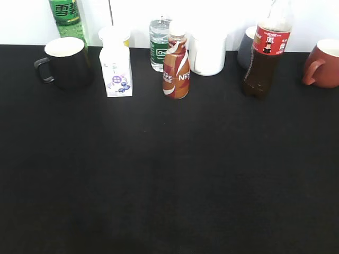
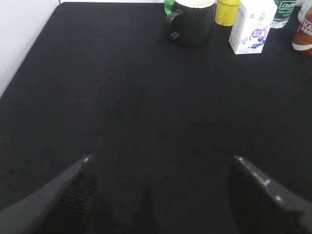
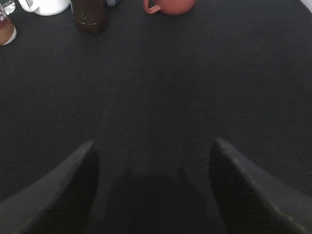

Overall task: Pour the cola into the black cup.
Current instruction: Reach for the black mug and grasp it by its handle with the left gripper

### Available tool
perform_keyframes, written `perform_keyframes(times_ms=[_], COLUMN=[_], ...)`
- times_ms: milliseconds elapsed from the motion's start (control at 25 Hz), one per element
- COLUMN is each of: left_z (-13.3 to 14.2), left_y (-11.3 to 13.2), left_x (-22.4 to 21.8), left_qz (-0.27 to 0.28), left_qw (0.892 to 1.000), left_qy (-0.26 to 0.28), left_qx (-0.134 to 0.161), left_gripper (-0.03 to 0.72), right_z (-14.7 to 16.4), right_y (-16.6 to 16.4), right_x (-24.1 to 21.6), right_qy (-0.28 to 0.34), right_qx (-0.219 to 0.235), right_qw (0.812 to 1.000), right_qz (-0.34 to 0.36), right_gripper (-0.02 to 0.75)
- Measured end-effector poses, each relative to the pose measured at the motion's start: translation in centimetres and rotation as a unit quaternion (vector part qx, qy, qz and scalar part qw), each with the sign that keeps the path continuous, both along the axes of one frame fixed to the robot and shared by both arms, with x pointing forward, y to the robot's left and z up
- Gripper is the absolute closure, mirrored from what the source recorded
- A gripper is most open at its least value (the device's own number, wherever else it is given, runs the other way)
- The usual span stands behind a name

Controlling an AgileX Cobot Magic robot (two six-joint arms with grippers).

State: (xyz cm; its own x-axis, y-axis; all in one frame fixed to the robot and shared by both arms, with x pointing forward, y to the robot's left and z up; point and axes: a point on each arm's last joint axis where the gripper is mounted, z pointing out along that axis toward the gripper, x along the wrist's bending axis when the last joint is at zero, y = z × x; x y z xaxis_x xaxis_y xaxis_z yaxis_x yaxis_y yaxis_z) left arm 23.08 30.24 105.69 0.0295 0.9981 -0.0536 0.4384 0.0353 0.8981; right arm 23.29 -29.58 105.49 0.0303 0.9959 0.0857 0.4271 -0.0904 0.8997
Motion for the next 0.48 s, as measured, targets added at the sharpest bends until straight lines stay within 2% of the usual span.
perform_keyframes(times_ms=[320,400,480], left_z=[0.3,2.5,3.8], left_y=[0.0,-0.1,-0.2], left_x=[0.0,0.5,3.1], left_qz=[-0.002,-0.004,-0.002], left_qw=[1.000,0.994,0.985], left_qy=[-0.011,-0.111,-0.174], left_qx=[-0.003,-0.012,-0.013], left_gripper=[0.073,0.106,0.111], right_z=[0.0,0.0,0.0], right_y=[0.0,0.0,0.0], right_x=[0.0,0.0,0.0], right_qy=[0.000,0.000,0.000], right_qx=[0.000,0.000,0.000], right_qw=[1.000,1.000,1.000], right_qz=[0.000,0.000,0.000], right_gripper=[0.199,0.199,0.199])
